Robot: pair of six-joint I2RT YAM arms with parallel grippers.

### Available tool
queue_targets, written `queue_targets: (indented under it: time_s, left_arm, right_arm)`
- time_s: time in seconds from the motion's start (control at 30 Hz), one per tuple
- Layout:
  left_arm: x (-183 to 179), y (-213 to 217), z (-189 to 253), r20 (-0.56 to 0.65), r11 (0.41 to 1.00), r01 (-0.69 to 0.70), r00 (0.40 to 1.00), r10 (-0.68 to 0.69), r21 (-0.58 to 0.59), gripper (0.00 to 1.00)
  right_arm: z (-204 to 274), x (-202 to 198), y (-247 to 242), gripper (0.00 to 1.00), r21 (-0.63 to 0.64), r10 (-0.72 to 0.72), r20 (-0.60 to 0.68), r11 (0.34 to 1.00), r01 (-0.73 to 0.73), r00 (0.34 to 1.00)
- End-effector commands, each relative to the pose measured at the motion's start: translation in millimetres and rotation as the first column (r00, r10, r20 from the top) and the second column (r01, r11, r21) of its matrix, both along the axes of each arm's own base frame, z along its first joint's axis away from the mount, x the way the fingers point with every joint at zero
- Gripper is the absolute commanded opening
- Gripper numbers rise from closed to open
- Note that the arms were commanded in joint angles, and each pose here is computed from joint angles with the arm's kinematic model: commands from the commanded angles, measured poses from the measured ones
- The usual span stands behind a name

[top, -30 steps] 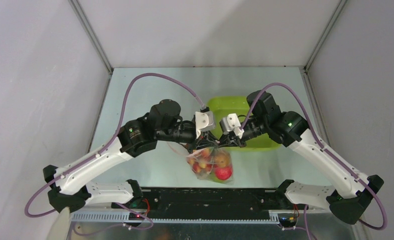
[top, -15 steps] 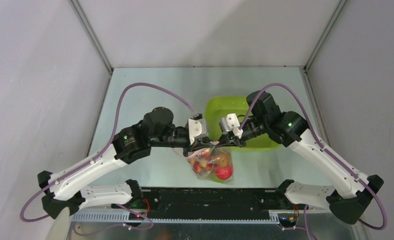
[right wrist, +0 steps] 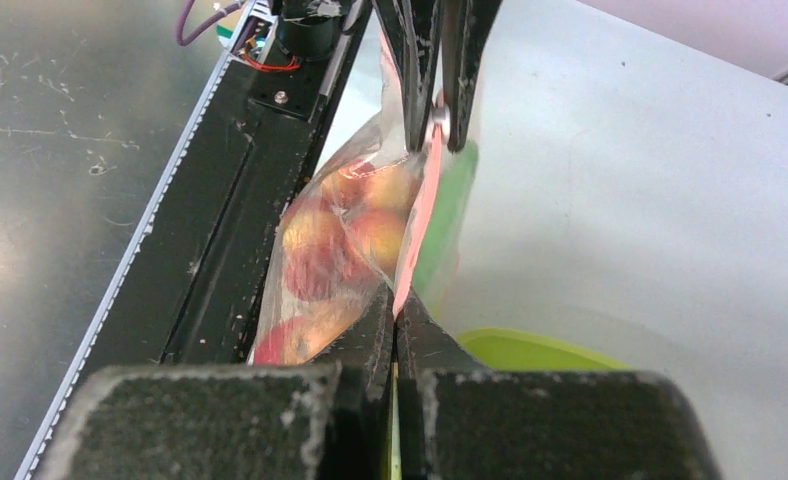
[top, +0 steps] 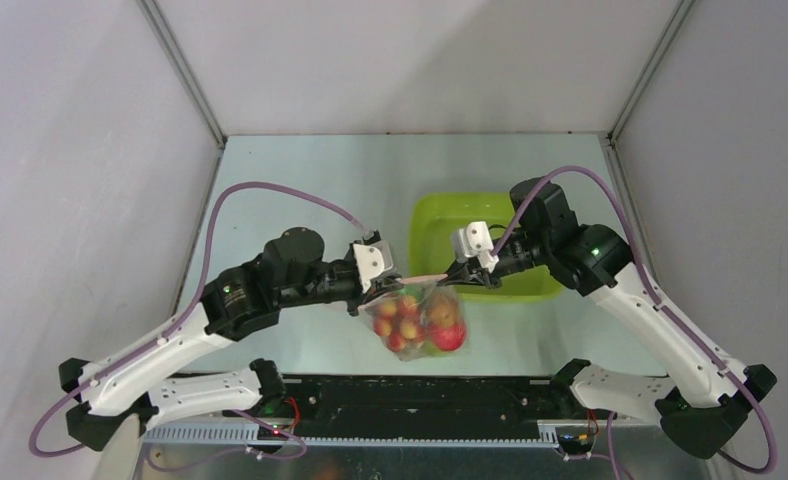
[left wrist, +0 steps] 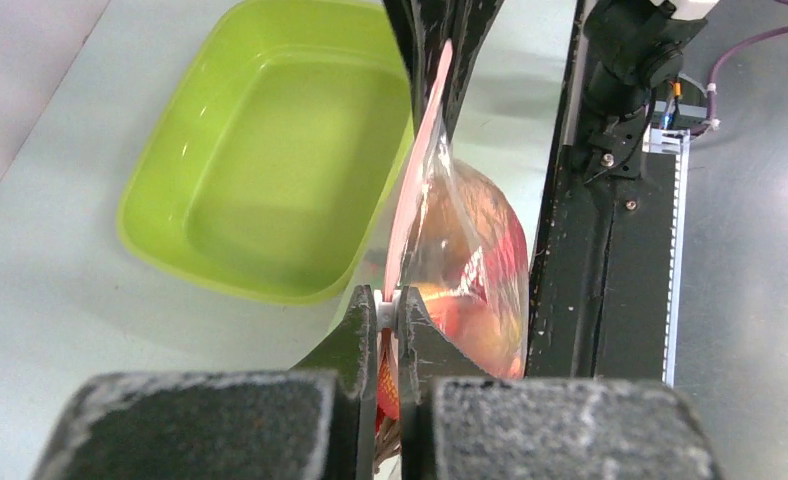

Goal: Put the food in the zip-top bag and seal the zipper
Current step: Zip the zipper food storage bag at the center of the board.

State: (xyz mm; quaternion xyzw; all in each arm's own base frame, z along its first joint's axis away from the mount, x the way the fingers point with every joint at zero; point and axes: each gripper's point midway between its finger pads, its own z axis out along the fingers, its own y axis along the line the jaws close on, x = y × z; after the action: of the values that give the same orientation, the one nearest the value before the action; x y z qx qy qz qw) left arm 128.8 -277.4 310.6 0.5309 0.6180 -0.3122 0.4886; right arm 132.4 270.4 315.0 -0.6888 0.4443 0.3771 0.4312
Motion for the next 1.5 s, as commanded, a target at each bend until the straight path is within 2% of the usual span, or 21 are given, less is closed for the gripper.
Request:
queue_targets:
  time_s: [0.0,0.27,0.63,0.87,1.23,1.47]
  left_arm:
    - [10,37,-19,-0.02,0.981,-0.163,0.986,0.166,0.1,0.0]
    - [15,59,-33,-0.069,0.94,-0.279,0.952,0.297,0.197,0.0]
    - [10,87,-44,-0.082,0.906,-0.359,0.92,0.384,0.222,0.0]
    - [16,101,-64,-0.08,0.856,-0.43,0.88,0.469,0.287,0.0]
    - [29,150,-70,-0.017,0.709,-0.654,0.732,0.681,0.264,0.0]
    - [37,165,-63,0.019,0.647,-0.724,0.67,0.742,0.24,0.0]
  right_arm:
    - [25,0,-13,0.0,0.047,-0.031,0.058,0.998,0.028,0.998]
    - [25,11,-18,0.0,0.057,-0.08,0.047,0.995,0.077,0.996]
    - [18,25,-39,0.0,0.087,-0.217,0.043,0.973,0.213,0.975]
    - [12,33,-48,0.0,0.075,-0.278,0.03,0.959,0.275,0.96]
    - [8,42,-52,0.0,0.072,-0.31,0.024,0.949,0.307,0.951]
    - [8,44,-55,0.0,0.071,-0.329,0.03,0.943,0.326,0.944]
